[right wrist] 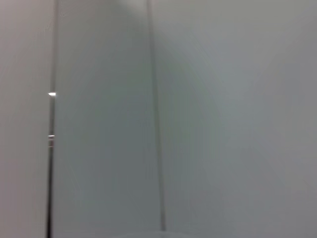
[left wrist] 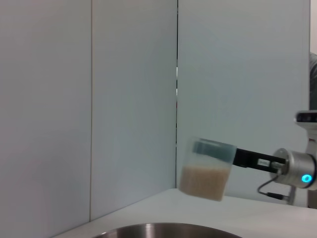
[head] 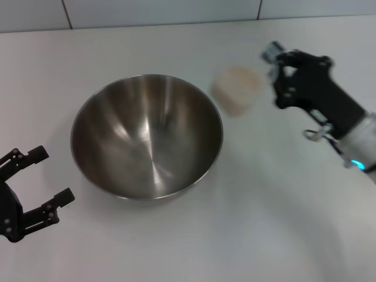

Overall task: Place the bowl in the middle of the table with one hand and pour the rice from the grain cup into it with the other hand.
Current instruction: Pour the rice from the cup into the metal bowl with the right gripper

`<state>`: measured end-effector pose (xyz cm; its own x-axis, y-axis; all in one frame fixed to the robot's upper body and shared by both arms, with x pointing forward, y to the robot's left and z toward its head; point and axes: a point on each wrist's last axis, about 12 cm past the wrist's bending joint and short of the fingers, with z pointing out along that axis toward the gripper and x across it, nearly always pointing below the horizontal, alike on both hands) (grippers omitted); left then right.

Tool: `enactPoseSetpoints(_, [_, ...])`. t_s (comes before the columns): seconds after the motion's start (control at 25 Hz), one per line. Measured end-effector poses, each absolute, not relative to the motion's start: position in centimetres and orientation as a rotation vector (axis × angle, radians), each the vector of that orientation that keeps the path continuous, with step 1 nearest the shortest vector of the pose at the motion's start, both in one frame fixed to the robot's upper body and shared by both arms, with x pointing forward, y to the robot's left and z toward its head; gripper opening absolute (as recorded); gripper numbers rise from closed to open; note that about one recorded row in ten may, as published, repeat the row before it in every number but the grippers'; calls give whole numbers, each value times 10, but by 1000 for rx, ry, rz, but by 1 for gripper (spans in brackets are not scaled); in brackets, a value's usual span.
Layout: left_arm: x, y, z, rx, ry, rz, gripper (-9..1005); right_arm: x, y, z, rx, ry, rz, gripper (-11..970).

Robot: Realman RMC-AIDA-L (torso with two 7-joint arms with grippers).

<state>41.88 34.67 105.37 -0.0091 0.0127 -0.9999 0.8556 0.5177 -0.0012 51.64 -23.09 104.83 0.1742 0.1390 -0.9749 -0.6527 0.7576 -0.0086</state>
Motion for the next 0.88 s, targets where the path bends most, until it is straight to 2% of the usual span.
enactPoseSetpoints(0.08, [419, 346, 1054, 808, 1432, -797, 862, 529, -212, 1053, -547, 1281, 634, 18])
enactPoseSetpoints(0.48, [420, 346, 1055, 810, 1422, -801, 863, 558, -168, 1067, -691, 1294, 694, 18])
enactPoseSetpoints(0.88, [421, 345, 1056, 813, 1414, -804, 863, 565, -150, 1069, -761, 1313, 707, 19])
